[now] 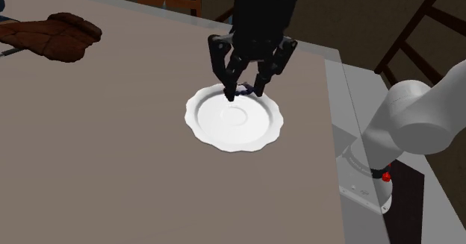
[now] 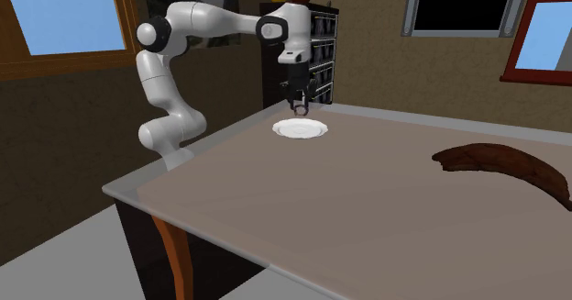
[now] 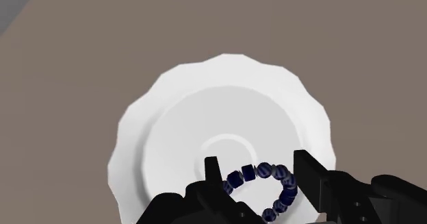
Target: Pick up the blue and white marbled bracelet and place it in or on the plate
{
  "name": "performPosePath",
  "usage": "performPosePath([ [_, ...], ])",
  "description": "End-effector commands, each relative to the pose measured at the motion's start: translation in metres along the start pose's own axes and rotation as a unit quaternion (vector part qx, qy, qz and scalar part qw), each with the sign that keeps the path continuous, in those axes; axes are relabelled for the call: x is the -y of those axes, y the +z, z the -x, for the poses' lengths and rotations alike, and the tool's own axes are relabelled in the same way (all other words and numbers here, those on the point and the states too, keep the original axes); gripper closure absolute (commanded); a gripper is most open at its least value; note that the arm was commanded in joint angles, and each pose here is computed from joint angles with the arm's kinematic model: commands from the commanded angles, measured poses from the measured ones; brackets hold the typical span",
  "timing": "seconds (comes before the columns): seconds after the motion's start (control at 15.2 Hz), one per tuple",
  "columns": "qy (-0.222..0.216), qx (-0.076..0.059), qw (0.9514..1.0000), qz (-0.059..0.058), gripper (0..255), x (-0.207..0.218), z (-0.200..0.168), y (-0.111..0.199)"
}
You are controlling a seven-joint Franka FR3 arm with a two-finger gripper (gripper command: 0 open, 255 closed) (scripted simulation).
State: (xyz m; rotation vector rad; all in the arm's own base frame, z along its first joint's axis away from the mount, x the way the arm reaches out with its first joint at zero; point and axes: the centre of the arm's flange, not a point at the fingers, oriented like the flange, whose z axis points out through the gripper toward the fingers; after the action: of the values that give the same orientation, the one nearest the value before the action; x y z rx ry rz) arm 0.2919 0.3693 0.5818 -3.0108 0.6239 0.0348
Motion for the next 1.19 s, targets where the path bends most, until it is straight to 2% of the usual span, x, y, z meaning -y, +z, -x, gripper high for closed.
performPosePath([
  [0.0,0.000,0.000,1.0000,0.000,255,-0.002,0.000,0.010],
  [0.73,0.000,0.000,1.0000,0.000,255,-0.005,-0.002,0.066],
  [1.12,0.000,0.000,1.0000,0.000,255,-0.005,-0.002,0.066],
])
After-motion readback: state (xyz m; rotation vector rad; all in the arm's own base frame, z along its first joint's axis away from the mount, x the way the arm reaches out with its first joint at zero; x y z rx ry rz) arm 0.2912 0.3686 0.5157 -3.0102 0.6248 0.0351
